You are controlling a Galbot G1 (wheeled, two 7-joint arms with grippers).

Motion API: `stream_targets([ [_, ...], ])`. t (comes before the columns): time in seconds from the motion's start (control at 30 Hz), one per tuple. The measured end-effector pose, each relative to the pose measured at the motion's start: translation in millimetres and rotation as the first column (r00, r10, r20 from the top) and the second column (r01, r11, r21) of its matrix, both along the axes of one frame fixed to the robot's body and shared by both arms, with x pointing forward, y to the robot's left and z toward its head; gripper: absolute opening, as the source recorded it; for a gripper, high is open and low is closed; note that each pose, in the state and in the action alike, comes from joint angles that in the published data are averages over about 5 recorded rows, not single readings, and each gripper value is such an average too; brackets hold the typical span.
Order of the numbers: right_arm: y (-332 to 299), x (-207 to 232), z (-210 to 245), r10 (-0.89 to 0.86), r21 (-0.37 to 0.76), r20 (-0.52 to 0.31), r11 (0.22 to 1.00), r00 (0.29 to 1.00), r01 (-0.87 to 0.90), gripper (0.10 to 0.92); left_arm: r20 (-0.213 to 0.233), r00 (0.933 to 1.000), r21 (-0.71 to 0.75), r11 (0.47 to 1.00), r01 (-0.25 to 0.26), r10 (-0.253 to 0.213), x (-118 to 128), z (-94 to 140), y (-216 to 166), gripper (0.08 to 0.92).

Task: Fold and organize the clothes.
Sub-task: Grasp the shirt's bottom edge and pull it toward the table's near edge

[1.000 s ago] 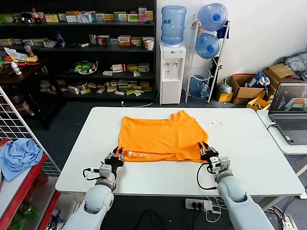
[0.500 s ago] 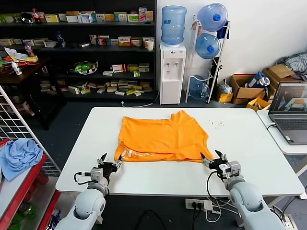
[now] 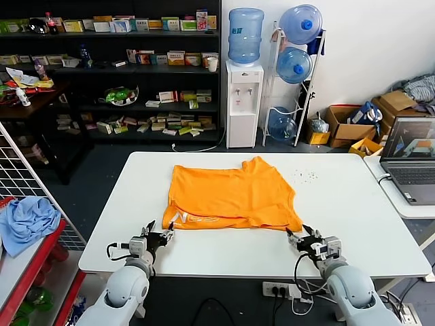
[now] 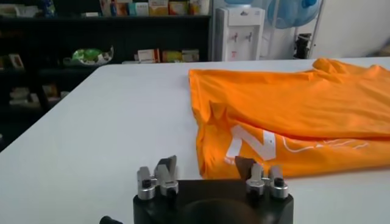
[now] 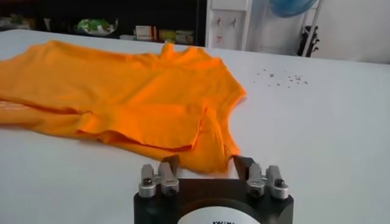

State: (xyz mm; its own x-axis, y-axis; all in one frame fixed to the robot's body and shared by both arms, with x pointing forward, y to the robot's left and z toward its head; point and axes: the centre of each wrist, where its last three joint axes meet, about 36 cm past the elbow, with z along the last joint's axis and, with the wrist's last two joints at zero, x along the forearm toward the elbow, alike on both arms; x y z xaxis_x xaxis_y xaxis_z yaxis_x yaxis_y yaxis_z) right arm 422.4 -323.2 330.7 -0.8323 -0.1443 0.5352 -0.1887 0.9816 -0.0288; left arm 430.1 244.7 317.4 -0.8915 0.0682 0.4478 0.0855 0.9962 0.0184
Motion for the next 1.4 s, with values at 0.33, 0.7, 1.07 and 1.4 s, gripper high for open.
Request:
stream_targets([
  [0.33, -3, -6, 1, -0.006, -0.023, -0.026, 1.0, 1.0, 0.006, 0.203, -0.015, 0.9998, 0.004, 1.0, 0.015, -0.015, -7, -2, 6, 0.299],
  [0.7, -9, -27, 20, -0.015, -0.069, -0.056, 0.998, 0.998, 0.011, 0.126, -0.034, 0.9989, -0.005, 0.999, 0.032, -0.033, -30, 9, 6, 0.092],
  [1.07, -12, -68, 40, -0.017, -0.115, -0.084, 0.993, 0.996, 0.007, 0.144, -0.039, 0.9965, 0.0, 0.997, 0.073, -0.073, -76, 26, 4, 0.095],
  [1.4, -10, -85, 59, 0.011, -0.129, -0.075, 0.991, 0.997, -0.021, 0.391, -0.048, 0.9945, 0.01, 0.996, 0.094, -0.093, -104, 37, 0, 0.321],
])
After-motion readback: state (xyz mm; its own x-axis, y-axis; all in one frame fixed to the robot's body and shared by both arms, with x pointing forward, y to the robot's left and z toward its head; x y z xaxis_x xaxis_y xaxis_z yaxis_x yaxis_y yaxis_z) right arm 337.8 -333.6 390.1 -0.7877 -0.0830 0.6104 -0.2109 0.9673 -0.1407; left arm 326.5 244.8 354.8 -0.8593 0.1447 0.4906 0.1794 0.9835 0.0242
